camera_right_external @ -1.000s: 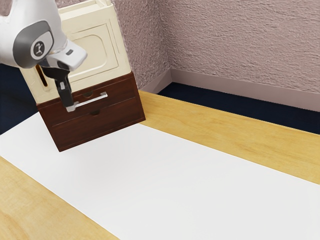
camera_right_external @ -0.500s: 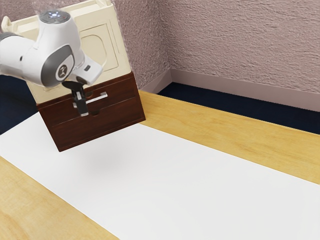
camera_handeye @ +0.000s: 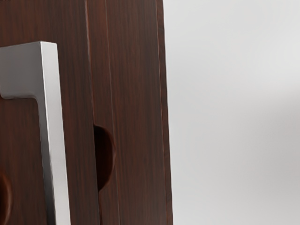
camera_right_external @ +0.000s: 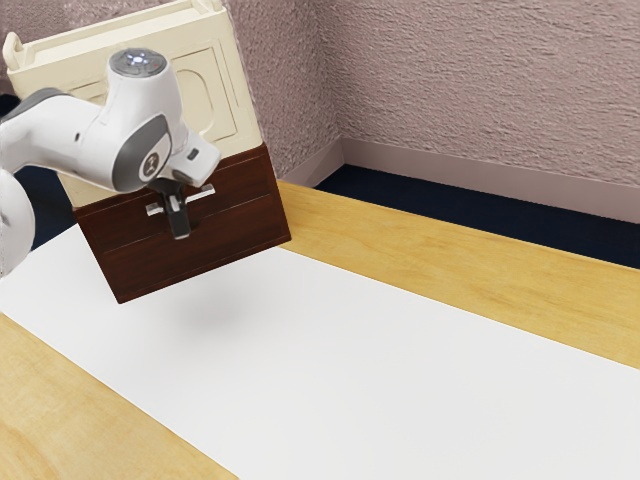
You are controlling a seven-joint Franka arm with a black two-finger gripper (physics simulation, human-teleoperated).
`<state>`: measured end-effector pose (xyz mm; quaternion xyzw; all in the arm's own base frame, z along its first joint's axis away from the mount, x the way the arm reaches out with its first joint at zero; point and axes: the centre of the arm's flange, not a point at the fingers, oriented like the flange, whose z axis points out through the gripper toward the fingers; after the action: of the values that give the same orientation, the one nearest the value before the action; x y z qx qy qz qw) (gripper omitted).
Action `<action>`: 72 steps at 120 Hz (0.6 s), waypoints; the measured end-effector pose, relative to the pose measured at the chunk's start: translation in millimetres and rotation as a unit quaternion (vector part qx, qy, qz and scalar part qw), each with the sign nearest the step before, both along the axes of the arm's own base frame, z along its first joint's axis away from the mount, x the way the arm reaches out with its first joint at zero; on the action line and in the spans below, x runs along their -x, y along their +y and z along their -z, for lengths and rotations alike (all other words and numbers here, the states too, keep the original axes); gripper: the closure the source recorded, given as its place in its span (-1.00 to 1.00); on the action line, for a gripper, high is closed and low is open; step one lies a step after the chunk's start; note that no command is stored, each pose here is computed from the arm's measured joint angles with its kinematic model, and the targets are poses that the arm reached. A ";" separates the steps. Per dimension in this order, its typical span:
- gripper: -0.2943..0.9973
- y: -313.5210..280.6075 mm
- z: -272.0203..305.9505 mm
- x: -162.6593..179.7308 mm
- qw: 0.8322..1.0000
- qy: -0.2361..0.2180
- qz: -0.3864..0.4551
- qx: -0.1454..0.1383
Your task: Pull the drawer handle with one arm to open the drawer
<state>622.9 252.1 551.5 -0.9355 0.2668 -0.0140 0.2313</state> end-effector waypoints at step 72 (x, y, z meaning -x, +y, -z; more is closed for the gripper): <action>-0.53 -1.3 29.2 -28.5 1.000 -0.001 0.013 -0.003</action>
<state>651.4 250.9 522.2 -0.9311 0.2791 -0.0169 0.2343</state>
